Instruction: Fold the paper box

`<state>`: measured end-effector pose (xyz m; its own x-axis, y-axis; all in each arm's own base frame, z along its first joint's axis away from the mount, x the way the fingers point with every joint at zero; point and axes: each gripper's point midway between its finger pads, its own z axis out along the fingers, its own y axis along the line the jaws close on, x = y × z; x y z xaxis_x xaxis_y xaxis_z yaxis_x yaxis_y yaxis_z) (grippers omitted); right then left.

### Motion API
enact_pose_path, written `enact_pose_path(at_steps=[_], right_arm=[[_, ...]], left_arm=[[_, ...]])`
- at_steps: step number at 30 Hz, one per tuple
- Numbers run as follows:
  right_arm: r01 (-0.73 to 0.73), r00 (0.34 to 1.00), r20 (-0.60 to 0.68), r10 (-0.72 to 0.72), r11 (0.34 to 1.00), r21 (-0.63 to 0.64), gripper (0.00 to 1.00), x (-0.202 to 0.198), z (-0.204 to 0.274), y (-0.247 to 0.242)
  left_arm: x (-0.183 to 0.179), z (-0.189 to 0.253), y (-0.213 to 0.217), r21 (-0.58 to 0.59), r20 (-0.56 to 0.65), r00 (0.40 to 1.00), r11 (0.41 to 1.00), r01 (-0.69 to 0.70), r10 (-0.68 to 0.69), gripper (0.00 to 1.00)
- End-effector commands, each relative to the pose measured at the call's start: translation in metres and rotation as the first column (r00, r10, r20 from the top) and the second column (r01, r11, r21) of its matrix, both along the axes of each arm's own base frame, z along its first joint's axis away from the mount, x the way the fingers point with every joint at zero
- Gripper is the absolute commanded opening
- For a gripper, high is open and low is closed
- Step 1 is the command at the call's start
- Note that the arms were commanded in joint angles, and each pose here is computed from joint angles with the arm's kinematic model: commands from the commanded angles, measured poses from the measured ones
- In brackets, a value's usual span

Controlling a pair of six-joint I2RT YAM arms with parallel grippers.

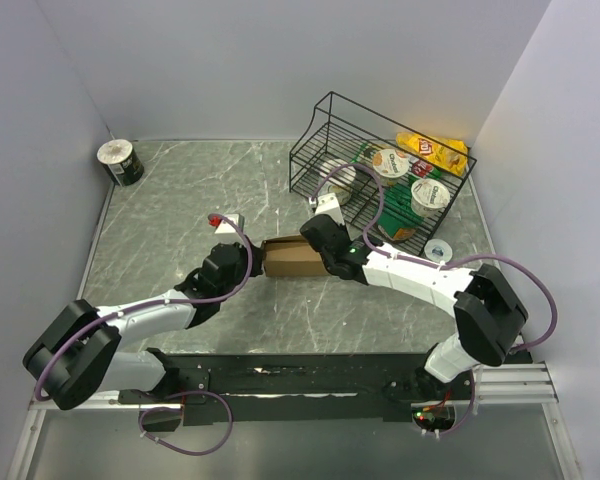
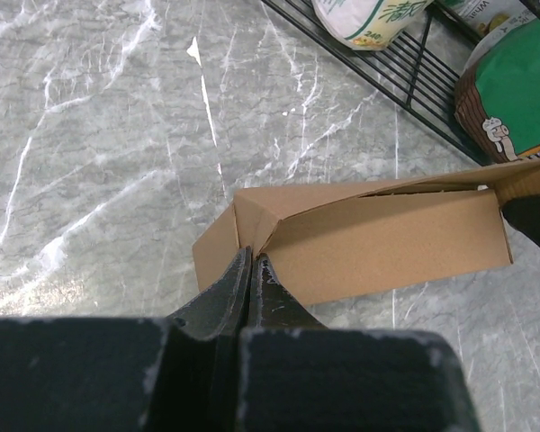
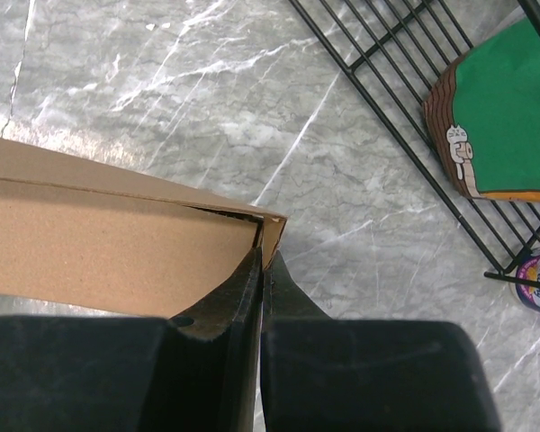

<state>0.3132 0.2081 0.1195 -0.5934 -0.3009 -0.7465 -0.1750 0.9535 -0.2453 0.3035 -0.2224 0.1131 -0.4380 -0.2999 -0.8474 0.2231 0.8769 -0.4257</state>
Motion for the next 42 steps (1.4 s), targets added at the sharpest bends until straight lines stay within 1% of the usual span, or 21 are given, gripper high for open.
enact_pose_path(at_steps=[1, 3, 6, 15, 17, 21, 23, 26, 31, 36, 38, 39, 40, 42], right_arm=[[-0.030, 0.999, 0.029, 0.028, 0.996, 0.083, 0.11, -0.002, 0.030, 0.013], [-0.032, 0.999, 0.026, 0.030, 0.996, 0.086, 0.18, -0.004, 0.032, 0.012], [-0.029, 0.999, 0.038, 0.025, 0.995, 0.101, 0.25, -0.004, 0.042, 0.007], [-0.054, 0.995, 0.085, 0.043, 0.989, 0.138, 0.40, -0.009, 0.072, -0.005], [-0.067, 0.995, 0.077, 0.057, 0.988, 0.139, 0.45, -0.010, 0.071, -0.005], [-0.088, 0.996, 0.039, 0.084, 0.989, 0.117, 0.50, -0.014, 0.057, -0.007], [-0.099, 0.995, 0.032, 0.096, 0.988, 0.120, 0.53, -0.014, 0.053, -0.008], [-0.114, 0.993, 0.006, 0.115, 0.985, 0.133, 0.56, -0.015, 0.044, -0.010], [-0.148, 0.989, -0.008, 0.151, 0.977, 0.154, 0.56, -0.013, 0.036, -0.011], [-0.146, 0.988, -0.022, 0.151, 0.979, 0.140, 0.54, -0.006, 0.023, -0.018], [-0.159, 0.986, -0.020, 0.163, 0.978, 0.133, 0.50, -0.003, 0.019, -0.017], [-0.170, 0.985, -0.007, 0.173, 0.977, 0.128, 0.47, 0.000, 0.020, -0.018], [-0.174, 0.984, -0.003, 0.176, 0.977, 0.124, 0.37, 0.002, 0.020, -0.017], [-0.182, 0.983, 0.011, 0.182, 0.977, 0.115, 0.29, 0.006, 0.020, -0.016]], left_arm=[[-0.042, -0.074, 0.017, 0.159, -0.240, 0.970, 0.984, 0.080, -0.040, 0.01], [-0.042, -0.072, 0.016, 0.158, -0.235, 0.971, 0.984, 0.083, -0.044, 0.01], [-0.041, -0.069, 0.016, 0.163, -0.230, 0.972, 0.983, 0.087, -0.048, 0.01], [-0.036, -0.058, 0.014, 0.174, -0.217, 0.975, 0.981, 0.089, -0.050, 0.01], [-0.036, -0.057, 0.014, 0.176, -0.216, 0.975, 0.980, 0.089, -0.049, 0.01], [-0.035, -0.055, 0.012, 0.174, -0.217, 0.975, 0.980, 0.093, -0.054, 0.01], [-0.034, -0.053, 0.011, 0.174, -0.216, 0.975, 0.980, 0.095, -0.056, 0.01], [-0.034, -0.054, 0.011, 0.177, -0.219, 0.974, 0.980, 0.094, -0.054, 0.01], [-0.033, -0.052, 0.010, 0.178, -0.219, 0.974, 0.979, 0.098, -0.058, 0.01], [-0.033, -0.052, 0.010, 0.180, -0.219, 0.974, 0.978, 0.101, -0.061, 0.01], [-0.033, -0.052, 0.009, 0.183, -0.218, 0.974, 0.978, 0.104, -0.063, 0.01], [-0.033, -0.052, 0.009, 0.181, -0.219, 0.974, 0.978, 0.105, -0.064, 0.01], [-0.033, -0.052, 0.009, 0.182, -0.218, 0.974, 0.977, 0.106, -0.065, 0.01], [-0.033, -0.053, 0.009, 0.185, -0.220, 0.973, 0.977, 0.109, -0.067, 0.01]])
